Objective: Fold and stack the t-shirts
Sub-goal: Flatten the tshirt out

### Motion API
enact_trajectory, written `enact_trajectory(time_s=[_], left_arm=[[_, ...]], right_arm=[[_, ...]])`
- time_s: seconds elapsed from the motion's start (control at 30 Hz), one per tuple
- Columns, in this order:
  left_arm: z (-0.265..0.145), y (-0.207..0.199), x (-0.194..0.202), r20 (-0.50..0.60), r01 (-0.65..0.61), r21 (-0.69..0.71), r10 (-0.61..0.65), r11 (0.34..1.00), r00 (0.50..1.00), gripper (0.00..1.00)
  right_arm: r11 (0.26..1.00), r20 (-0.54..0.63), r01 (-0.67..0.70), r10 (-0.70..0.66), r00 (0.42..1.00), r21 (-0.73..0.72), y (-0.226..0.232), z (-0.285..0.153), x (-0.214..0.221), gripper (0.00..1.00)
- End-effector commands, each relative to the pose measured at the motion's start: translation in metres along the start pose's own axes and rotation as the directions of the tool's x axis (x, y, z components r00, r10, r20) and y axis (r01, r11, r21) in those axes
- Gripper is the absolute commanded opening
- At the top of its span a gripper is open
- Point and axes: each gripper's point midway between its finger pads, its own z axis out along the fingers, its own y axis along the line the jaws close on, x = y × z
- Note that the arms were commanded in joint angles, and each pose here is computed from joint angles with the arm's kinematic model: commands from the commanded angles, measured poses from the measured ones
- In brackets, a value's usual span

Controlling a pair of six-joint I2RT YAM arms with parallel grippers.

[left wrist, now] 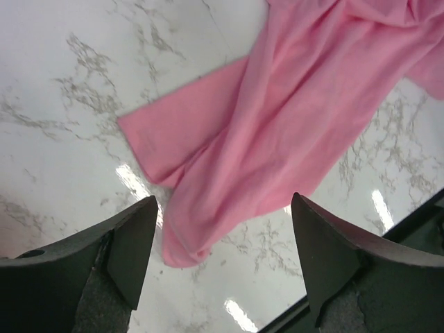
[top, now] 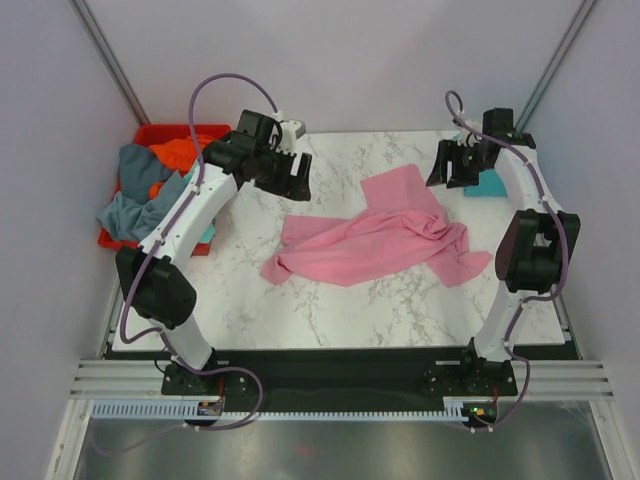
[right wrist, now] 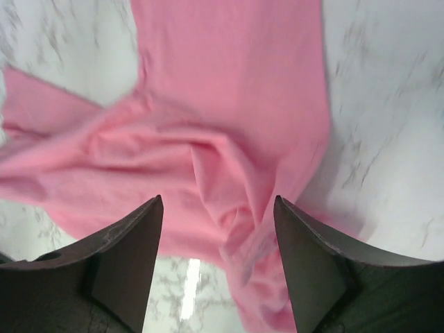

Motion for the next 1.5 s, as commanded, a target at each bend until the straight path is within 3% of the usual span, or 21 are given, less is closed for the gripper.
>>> enact_trajectory(time_s=[0.0,0.17,0.53,1.23,1.43,1.47], left_arm=[[0.018,0.024,-0.023,0.034,-0.017,-0.089,0.02,0.996,0.999,0.84],[0.05,0.057,-0.015,-0.014,0.003,-0.122,-0.004,0.993,1.0,0.71],[0.085,0.109,-0.004,-0.067,0.008,-0.174,-0.02,0.985,0.998,0.66],[0.096,0.1,0.041,-0.169,0.018,-0.137,-0.041,0.99,0.985,0.62],[0.099,0.098,0.054,-0.198,0.019,-0.133,-0.046,0.991,0.979,0.62],[0.101,0.098,0.06,-0.212,0.023,-0.131,-0.051,0.991,0.976,0.61]], right_arm=[[0.998,0.089,0.055,-0.051,0.995,-0.041,0.0,0.008,-0.049,0.73],[0.994,0.126,0.066,-0.055,0.99,-0.085,-0.011,0.043,-0.083,0.71],[0.989,0.143,0.096,-0.079,0.987,-0.114,-0.022,0.105,-0.101,0.67],[0.99,0.205,0.121,-0.103,0.973,-0.075,-0.054,0.186,-0.117,0.67],[0.989,0.18,0.115,-0.097,0.979,-0.089,-0.052,0.195,-0.107,0.6],[0.989,0.178,0.115,-0.098,0.979,-0.089,-0.052,0.196,-0.106,0.5]])
